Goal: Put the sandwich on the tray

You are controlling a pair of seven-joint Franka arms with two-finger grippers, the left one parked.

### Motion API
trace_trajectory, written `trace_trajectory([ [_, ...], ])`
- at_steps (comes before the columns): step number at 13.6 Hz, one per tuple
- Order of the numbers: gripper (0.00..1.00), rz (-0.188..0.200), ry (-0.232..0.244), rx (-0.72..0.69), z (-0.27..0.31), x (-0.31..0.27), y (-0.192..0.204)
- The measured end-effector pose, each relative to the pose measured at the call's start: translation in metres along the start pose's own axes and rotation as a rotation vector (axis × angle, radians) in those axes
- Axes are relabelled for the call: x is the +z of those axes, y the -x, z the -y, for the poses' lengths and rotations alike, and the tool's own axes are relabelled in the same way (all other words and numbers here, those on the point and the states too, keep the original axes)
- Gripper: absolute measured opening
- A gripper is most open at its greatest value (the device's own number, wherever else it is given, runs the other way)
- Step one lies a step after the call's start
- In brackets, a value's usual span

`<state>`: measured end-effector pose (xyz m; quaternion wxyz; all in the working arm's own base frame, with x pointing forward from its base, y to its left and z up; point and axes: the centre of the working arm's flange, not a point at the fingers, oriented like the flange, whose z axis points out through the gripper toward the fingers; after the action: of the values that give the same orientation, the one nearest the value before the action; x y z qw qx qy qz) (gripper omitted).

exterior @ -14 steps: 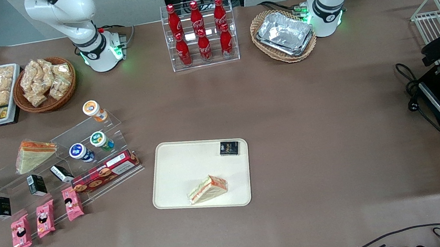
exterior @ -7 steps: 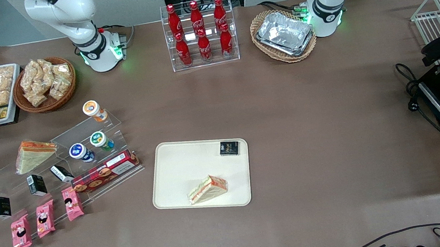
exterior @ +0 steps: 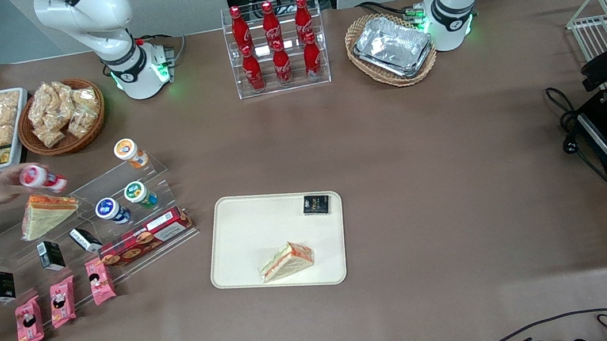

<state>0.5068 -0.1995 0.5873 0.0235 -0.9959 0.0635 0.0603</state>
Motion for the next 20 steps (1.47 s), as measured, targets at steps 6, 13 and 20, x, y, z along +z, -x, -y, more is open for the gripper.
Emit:
trace_trajectory([
  [6, 1.00, 0.022, -0.002, -0.001, 0.000, 0.011, -0.006],
  [13, 1.00, 0.021, -0.006, 0.024, -0.014, 0.010, -0.002],
  [20, 1.00, 0.014, -0.008, 0.048, -0.031, 0.007, 0.004],
])
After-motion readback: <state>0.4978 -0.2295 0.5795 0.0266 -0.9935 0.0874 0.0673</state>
